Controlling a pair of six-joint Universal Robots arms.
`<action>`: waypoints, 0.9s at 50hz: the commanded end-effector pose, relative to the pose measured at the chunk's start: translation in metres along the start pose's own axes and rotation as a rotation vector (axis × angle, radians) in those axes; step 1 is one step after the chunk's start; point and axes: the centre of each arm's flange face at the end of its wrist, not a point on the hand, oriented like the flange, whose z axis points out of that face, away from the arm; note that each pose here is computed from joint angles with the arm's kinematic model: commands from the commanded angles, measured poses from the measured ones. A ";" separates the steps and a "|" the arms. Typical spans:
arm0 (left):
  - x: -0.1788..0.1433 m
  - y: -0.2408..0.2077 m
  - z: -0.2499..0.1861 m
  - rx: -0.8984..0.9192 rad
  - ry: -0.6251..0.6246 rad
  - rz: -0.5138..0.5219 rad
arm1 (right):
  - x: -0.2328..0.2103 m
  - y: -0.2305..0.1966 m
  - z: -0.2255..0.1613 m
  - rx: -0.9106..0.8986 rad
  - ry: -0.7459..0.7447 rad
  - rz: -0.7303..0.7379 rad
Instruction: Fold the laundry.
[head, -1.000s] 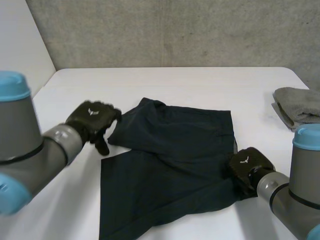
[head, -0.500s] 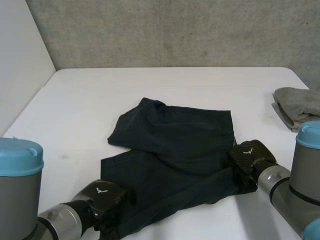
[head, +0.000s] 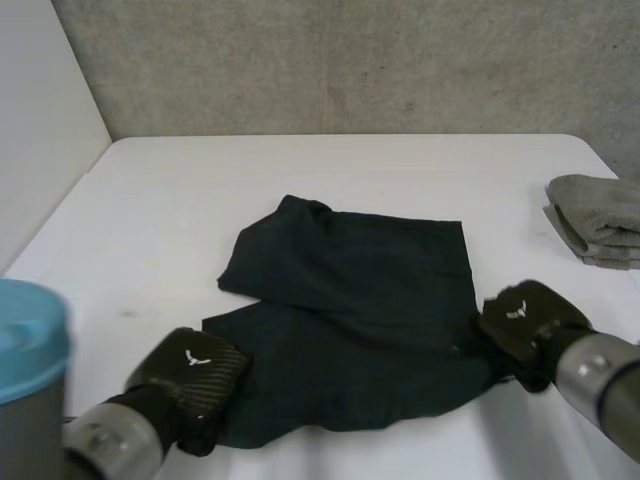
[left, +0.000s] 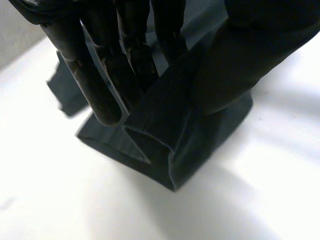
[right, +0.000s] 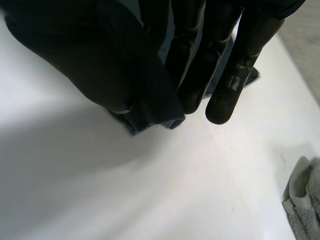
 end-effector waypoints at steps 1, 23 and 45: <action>0.000 0.004 -0.044 -0.077 0.056 0.260 | 0.006 -0.002 -0.054 -0.053 -0.107 -0.210; -0.053 -0.077 0.171 0.398 -0.305 0.192 | 0.046 -0.019 0.088 0.020 0.247 -0.051; -0.036 -0.071 0.277 0.663 -0.414 0.342 | 0.073 -0.033 0.200 0.116 0.616 -0.112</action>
